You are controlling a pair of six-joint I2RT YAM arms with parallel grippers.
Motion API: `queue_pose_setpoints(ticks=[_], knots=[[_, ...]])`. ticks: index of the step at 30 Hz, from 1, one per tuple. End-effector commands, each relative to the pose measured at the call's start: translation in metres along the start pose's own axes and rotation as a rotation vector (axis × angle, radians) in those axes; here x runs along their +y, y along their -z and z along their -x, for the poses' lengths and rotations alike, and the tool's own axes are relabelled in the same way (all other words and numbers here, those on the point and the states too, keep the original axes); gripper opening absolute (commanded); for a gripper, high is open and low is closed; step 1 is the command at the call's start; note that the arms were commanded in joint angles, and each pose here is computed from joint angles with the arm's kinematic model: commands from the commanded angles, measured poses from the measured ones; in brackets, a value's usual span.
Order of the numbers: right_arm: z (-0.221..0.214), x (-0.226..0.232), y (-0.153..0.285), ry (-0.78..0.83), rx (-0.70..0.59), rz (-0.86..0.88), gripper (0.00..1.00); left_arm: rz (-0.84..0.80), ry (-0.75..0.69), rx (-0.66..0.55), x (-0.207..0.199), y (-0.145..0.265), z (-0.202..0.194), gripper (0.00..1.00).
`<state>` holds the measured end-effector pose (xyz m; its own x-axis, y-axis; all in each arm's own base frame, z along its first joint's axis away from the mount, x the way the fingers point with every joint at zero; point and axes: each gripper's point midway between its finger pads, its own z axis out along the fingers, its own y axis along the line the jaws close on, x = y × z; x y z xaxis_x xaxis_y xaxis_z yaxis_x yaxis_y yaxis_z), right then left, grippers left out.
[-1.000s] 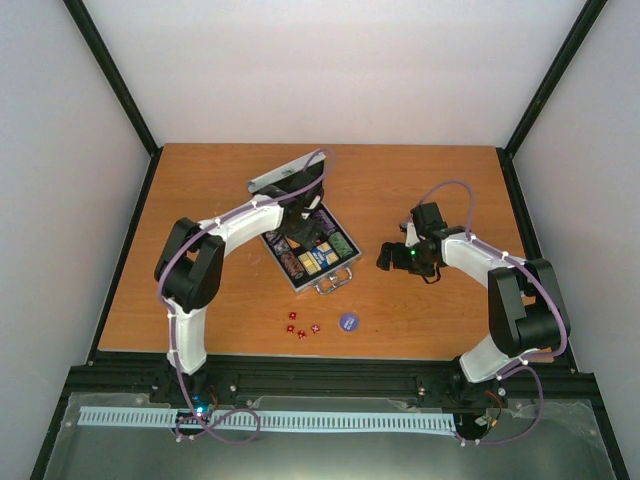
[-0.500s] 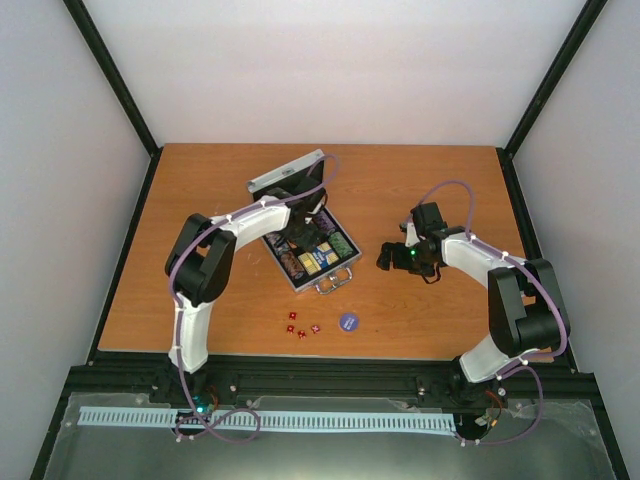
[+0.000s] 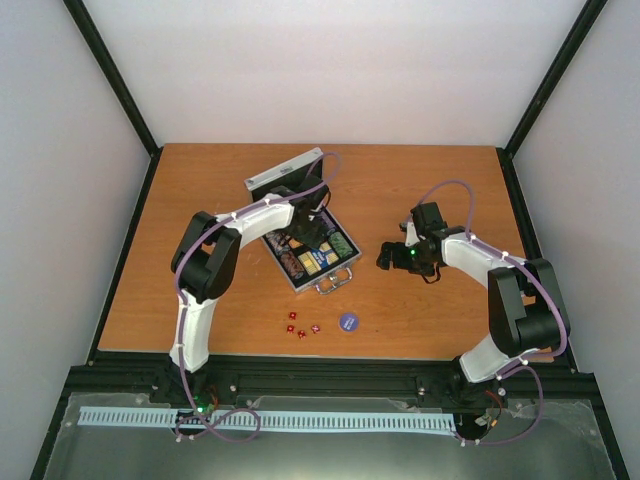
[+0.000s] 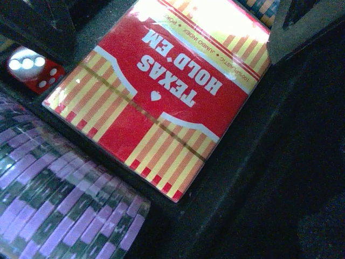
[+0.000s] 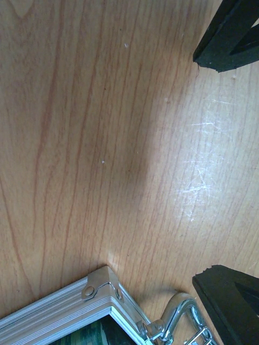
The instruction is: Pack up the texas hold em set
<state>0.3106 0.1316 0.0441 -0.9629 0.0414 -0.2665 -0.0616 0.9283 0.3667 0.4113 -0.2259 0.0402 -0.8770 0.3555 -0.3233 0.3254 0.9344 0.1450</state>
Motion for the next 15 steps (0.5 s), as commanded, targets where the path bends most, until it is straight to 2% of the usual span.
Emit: queue_pose_setpoints(ticks=[1, 15], knots=[[-0.001, -0.004, -0.003, -0.007, -0.001, -0.003, 1.0, -0.018, 0.04, -0.035, -0.004, 0.005, 0.012, 1.0], [0.0, 0.002, 0.001, 0.003, -0.014, 0.024, 1.0, 0.094, 0.024, -0.05, 0.018, 0.017, 0.009, 1.0]])
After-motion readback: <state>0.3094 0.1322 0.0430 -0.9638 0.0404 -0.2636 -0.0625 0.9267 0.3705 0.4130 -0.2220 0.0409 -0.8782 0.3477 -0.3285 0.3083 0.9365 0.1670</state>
